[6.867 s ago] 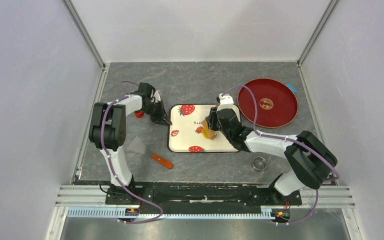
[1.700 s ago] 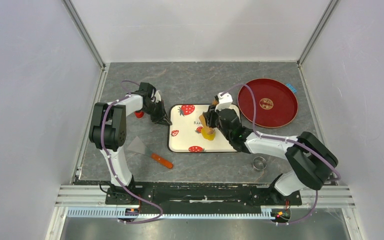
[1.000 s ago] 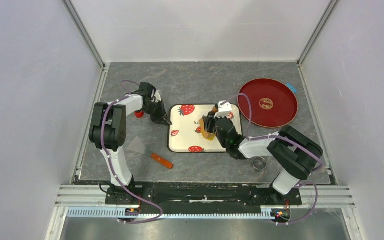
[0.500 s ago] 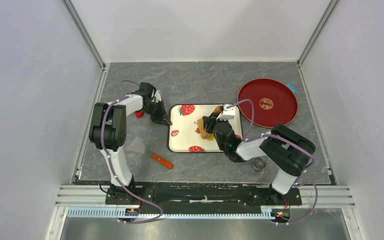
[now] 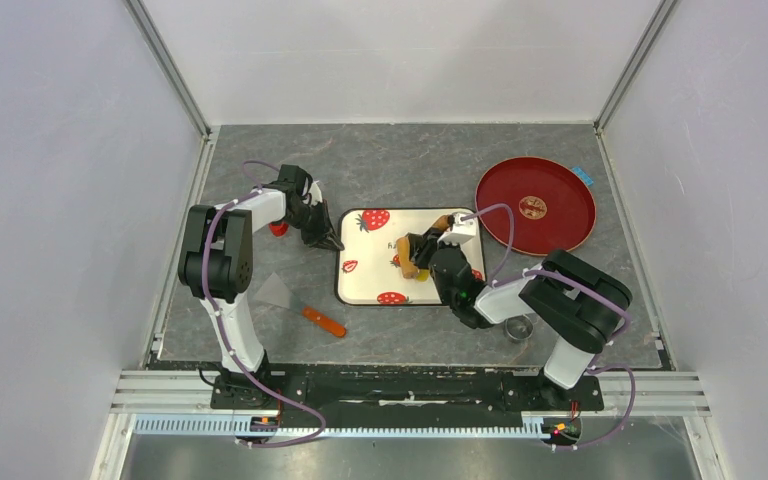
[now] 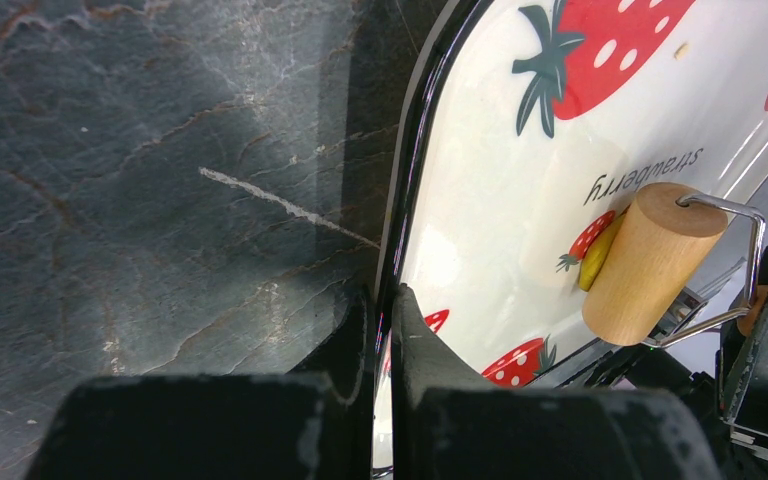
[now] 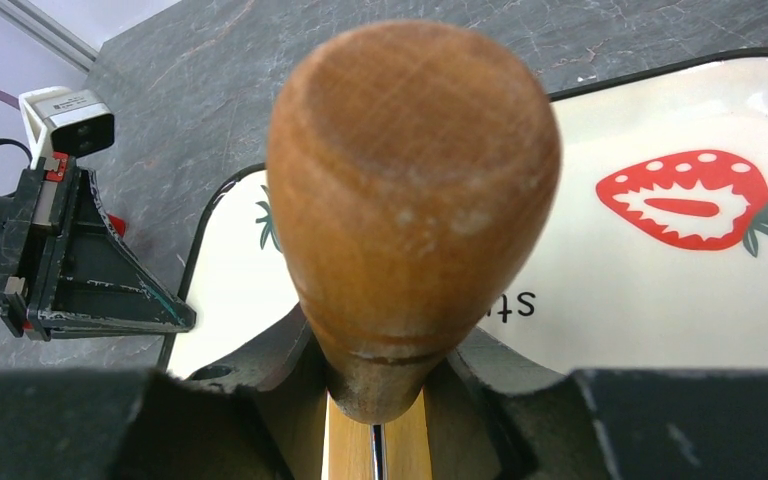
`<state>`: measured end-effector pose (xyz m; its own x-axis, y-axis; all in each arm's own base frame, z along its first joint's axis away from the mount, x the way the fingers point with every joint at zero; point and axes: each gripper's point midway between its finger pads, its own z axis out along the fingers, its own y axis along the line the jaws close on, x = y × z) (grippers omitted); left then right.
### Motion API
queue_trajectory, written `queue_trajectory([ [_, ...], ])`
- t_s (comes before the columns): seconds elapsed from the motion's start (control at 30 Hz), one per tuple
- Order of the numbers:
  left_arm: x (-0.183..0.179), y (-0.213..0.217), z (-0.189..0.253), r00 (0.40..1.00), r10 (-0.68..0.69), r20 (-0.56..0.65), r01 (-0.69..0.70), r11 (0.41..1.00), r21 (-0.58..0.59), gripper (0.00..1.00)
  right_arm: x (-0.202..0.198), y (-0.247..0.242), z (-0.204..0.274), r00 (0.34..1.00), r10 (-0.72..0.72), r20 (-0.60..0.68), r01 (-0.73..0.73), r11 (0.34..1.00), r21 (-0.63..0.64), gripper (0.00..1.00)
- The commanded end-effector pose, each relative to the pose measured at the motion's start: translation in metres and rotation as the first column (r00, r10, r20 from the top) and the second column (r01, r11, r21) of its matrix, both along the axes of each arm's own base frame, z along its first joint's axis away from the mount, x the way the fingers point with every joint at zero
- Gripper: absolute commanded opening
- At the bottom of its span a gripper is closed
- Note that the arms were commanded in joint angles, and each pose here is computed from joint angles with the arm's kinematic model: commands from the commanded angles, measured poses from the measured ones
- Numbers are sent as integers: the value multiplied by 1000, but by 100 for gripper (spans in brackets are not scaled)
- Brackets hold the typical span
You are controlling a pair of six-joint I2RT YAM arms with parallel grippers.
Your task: Roll out the dumpling wrappers from the dough
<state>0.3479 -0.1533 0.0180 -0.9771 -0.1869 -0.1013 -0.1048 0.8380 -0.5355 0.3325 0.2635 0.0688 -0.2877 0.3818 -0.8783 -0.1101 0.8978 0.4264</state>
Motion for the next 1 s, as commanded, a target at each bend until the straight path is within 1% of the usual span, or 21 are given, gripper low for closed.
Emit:
queue_trajectory([
  [0.0, -6, 10, -20, 999, 13, -29, -10, 994, 105, 2, -90, -103, -147, 908, -63, -413, -188, 821, -539, 0],
  [0.97, -5, 10, -20, 999, 16, -29, -13, 994, 106, 2, -109, -90, -167, 881, 39, -471, -279, 847, -452, 0],
])
